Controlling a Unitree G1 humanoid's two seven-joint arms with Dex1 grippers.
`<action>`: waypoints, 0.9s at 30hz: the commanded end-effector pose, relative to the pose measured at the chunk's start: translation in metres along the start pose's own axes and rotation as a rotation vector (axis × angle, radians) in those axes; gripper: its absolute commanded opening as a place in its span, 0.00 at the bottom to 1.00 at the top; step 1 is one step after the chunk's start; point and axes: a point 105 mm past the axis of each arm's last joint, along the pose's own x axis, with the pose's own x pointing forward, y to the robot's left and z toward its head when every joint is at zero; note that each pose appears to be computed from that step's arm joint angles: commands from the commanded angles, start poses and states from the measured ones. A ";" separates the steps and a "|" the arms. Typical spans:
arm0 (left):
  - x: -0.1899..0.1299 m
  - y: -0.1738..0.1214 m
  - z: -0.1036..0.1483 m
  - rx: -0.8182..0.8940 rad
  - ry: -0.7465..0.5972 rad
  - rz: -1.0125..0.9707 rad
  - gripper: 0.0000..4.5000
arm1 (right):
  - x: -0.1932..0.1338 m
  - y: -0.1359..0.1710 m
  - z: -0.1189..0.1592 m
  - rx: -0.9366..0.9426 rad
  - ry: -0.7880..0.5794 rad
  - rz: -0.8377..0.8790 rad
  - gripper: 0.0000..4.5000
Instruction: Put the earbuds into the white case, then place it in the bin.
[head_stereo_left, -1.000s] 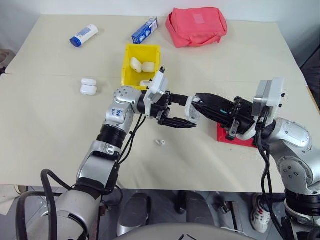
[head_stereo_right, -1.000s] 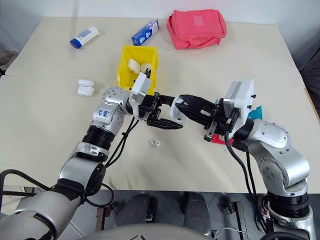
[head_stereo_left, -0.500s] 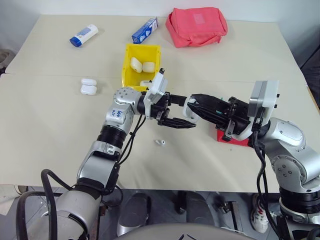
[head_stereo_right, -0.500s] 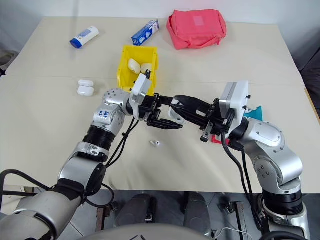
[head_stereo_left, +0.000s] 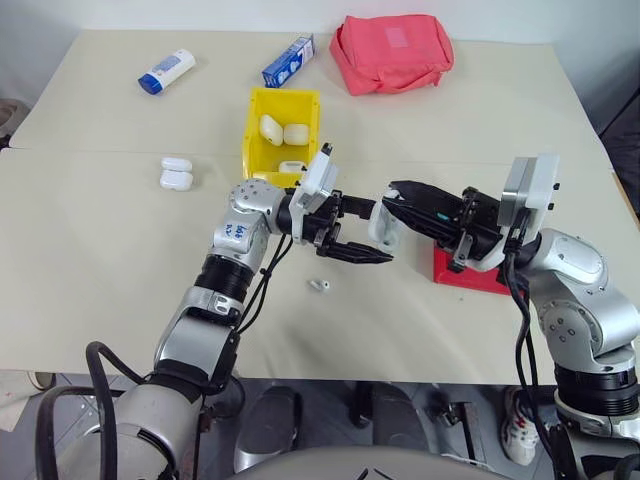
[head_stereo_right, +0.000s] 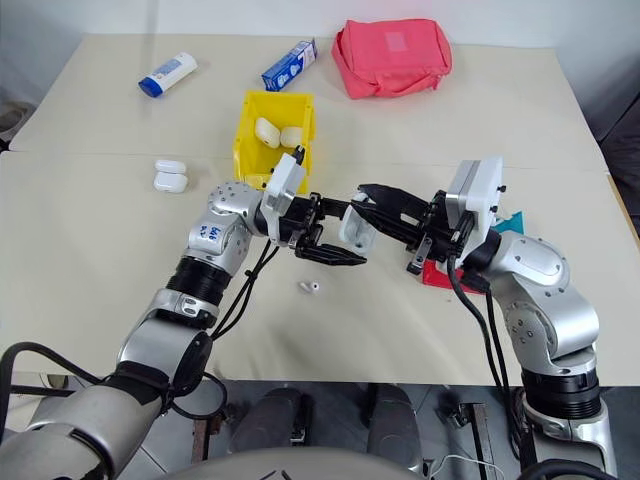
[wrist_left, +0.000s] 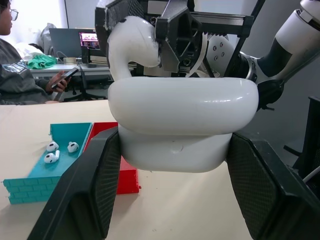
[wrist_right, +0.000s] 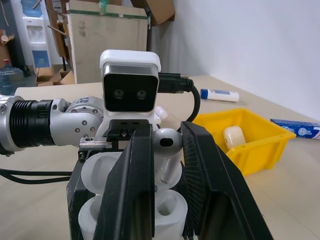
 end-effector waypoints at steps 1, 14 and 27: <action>0.010 -0.006 0.022 0.096 -0.041 -0.081 0.62 | -0.003 -0.004 -0.007 0.005 0.026 -0.031 0.10; 0.003 0.004 0.021 0.090 -0.038 -0.022 0.62 | -0.009 0.000 -0.004 0.008 0.027 -0.045 0.10; 0.000 0.006 0.020 0.085 -0.040 0.004 0.62 | -0.010 0.000 -0.004 0.014 0.021 -0.061 0.10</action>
